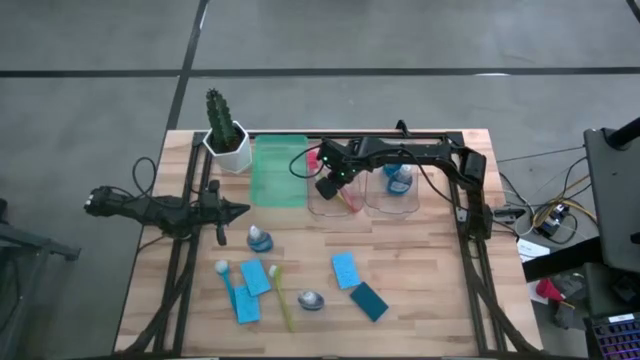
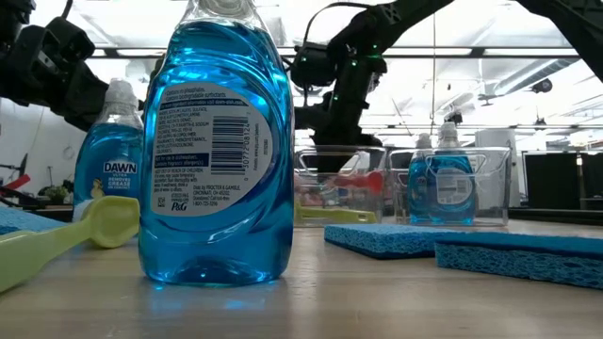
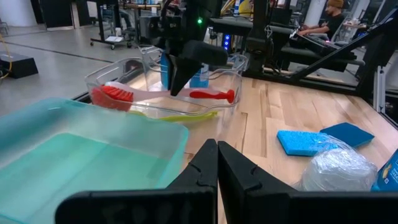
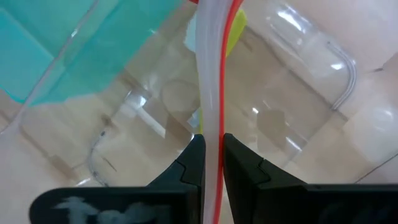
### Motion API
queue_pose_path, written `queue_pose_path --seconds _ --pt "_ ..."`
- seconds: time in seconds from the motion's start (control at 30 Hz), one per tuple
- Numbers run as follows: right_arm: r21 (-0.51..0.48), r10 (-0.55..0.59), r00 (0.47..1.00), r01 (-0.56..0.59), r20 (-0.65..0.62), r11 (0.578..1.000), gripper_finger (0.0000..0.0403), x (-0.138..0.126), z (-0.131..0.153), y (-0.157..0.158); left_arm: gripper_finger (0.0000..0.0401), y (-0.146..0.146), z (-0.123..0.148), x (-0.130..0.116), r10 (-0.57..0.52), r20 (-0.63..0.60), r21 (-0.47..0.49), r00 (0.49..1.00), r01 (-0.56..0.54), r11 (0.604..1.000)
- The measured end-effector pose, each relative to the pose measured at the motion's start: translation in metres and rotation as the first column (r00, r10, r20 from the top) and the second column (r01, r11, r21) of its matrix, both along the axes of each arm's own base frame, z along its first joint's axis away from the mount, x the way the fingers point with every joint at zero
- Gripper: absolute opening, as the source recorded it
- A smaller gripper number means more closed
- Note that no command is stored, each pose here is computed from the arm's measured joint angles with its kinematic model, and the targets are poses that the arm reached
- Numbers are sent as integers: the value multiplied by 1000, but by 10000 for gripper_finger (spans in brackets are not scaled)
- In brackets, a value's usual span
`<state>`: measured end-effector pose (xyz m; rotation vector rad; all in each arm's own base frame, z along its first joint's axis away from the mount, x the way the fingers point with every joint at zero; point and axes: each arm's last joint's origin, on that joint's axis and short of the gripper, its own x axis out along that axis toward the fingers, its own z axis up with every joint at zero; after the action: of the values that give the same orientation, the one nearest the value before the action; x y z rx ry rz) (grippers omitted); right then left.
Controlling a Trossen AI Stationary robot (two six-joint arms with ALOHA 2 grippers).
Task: Pick & Place Kitchen Sink Supplies
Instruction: Put the orange dish brush into the left transparent bin, then put the blue dishwashing liquid bottle into the right transparent bin
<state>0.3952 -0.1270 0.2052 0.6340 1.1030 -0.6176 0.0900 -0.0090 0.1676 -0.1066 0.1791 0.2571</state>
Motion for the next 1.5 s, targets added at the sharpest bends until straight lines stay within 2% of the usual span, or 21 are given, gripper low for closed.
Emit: queue_pose_path --seconds 0.23,0.5,0.93,1.17,1.5 --pt "20 -5 1000 5 -30 1000 40 -5 -12 2 5 0 0 0 0 0 0 1000 0 1000" --pt "-4 20 1000 -20 10 1000 80 -2 -15 1 5 0 0 0 0 0 0 1000 0 1000" --pt "-2 23 1000 -23 2 1000 139 -3 -16 2 5 0 0 0 0 0 0 1000 0 1000" --pt "-11 24 999 -24 29 1000 153 0 -3 1 5 0 0 0 0 0 0 1000 0 1000" --pt "-13 51 999 -51 9 999 139 3 25 2 5 0 0 0 0 0 0 1000 0 1000"
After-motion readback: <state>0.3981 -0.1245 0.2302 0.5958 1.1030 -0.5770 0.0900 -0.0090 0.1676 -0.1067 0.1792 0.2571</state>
